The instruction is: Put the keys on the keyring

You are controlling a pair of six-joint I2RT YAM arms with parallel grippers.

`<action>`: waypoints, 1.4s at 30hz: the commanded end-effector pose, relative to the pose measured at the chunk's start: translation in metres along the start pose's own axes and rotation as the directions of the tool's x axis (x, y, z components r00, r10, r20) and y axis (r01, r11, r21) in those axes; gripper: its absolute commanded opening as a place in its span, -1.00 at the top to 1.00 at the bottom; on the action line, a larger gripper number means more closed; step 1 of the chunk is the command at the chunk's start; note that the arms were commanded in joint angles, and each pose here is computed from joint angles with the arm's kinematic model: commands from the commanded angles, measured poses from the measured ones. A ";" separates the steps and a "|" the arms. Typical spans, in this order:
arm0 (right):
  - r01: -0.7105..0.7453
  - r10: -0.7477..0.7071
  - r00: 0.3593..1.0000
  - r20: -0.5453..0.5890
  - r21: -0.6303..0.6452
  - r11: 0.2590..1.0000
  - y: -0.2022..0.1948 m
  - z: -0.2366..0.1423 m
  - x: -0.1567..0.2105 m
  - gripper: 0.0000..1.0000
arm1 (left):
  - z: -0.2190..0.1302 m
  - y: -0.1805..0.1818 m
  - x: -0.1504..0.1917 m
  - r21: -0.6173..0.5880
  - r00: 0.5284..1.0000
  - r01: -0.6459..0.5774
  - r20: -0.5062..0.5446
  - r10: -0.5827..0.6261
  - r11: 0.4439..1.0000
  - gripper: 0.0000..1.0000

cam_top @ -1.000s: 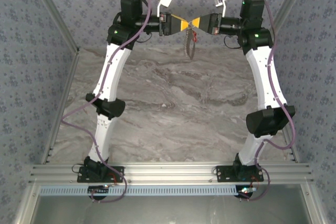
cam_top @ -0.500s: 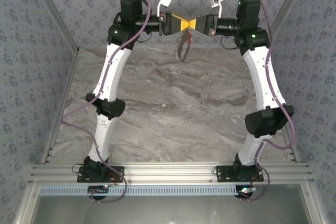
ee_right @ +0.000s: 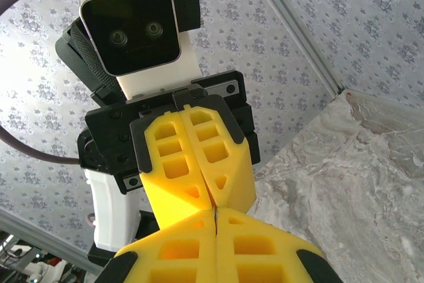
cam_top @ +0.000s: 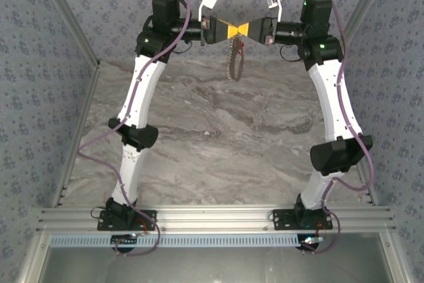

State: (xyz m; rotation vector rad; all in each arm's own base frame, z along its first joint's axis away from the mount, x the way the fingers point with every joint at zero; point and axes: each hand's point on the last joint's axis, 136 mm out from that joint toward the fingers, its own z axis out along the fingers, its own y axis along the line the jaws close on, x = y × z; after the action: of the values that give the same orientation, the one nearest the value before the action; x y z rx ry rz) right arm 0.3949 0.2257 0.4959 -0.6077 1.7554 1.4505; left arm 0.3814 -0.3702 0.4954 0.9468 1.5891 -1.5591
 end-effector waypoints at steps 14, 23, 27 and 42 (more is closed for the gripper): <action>-0.034 0.034 0.973 0.226 -0.003 0.999 0.006 -0.050 -0.043 0.19 | -0.002 -0.037 -0.031 0.036 0.990 -0.112 0.093 0.108 0.993 1.00; -0.095 -0.004 0.927 0.374 0.244 0.965 -0.020 -0.088 -0.032 0.14 | -0.007 -0.046 -0.046 0.051 0.983 -0.122 0.143 0.113 0.991 1.00; -0.102 -0.045 0.924 0.381 0.358 0.928 -0.023 -0.086 -0.010 0.00 | -0.009 -0.048 -0.053 0.047 0.979 -0.122 0.167 0.112 0.991 1.00; 0.047 -0.181 0.963 0.198 0.539 0.841 -0.012 -0.044 0.039 -0.18 | -0.011 -0.050 -0.059 0.028 0.976 -0.109 0.193 0.102 0.994 1.00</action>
State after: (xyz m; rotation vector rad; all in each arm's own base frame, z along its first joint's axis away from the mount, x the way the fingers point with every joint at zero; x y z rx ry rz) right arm 0.3658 0.1895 0.4661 -0.2150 1.7637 0.9327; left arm 0.3864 -0.3732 0.5374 0.8446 1.4608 -1.5853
